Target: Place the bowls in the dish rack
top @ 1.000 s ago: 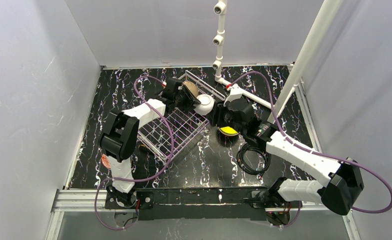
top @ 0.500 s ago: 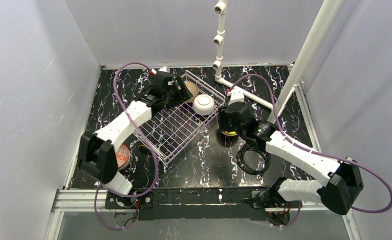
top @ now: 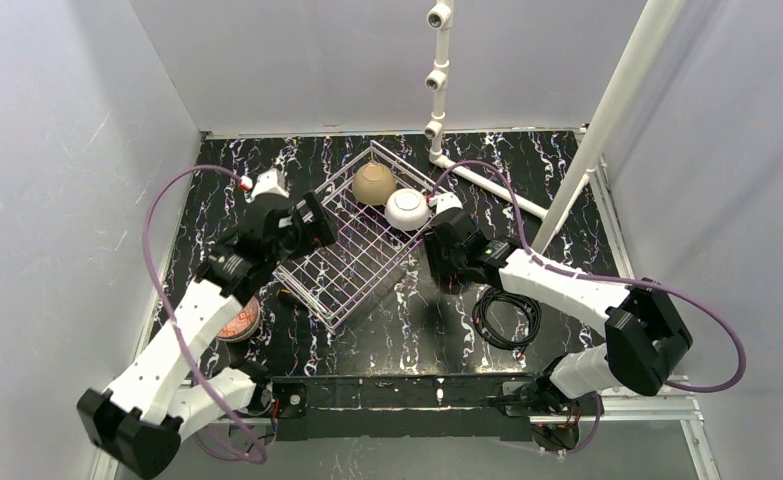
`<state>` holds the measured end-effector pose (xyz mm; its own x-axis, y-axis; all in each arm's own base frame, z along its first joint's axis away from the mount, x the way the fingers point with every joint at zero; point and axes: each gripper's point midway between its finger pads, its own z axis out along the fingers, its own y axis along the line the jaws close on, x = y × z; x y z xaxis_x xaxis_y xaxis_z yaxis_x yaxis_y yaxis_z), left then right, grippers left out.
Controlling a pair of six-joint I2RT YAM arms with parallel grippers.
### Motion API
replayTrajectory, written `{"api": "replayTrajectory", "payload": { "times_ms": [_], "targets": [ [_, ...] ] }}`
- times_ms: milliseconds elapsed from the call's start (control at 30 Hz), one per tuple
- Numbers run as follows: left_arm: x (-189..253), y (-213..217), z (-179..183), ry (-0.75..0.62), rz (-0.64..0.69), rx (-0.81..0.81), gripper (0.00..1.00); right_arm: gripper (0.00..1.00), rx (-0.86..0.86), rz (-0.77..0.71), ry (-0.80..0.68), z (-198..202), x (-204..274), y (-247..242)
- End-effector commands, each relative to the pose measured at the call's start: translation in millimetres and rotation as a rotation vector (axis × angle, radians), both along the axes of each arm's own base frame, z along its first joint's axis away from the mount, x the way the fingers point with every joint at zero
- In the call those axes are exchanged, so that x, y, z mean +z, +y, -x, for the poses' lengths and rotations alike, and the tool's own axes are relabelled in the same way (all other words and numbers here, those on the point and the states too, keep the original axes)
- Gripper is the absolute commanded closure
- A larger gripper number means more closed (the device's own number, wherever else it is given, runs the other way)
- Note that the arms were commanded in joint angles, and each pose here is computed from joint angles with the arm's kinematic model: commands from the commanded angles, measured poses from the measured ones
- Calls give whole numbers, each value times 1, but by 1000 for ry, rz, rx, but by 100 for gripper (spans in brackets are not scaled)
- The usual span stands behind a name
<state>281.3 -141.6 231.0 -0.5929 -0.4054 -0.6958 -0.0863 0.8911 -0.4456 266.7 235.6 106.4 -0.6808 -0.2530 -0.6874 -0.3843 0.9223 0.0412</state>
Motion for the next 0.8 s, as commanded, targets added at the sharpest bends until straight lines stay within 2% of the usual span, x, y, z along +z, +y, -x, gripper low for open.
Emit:
{"api": "replayTrajectory", "payload": {
  "times_ms": [0,233,567,667,767],
  "targets": [
    [-14,36,33,9,-129,9,2,46,-12,-26,-96,-22,16,6],
    [-15,48,50,-53,-143,-11,2,50,-9,31,-90,-32,0,6],
    [-41,44,46,10,-163,-19,2,72,34,113,-56,-31,-19,3],
    [-45,42,45,27,-169,-24,2,76,30,113,-61,-32,-18,2],
    [-46,43,46,30,-174,-23,2,84,37,106,-70,-32,-11,4]
  ]
}}
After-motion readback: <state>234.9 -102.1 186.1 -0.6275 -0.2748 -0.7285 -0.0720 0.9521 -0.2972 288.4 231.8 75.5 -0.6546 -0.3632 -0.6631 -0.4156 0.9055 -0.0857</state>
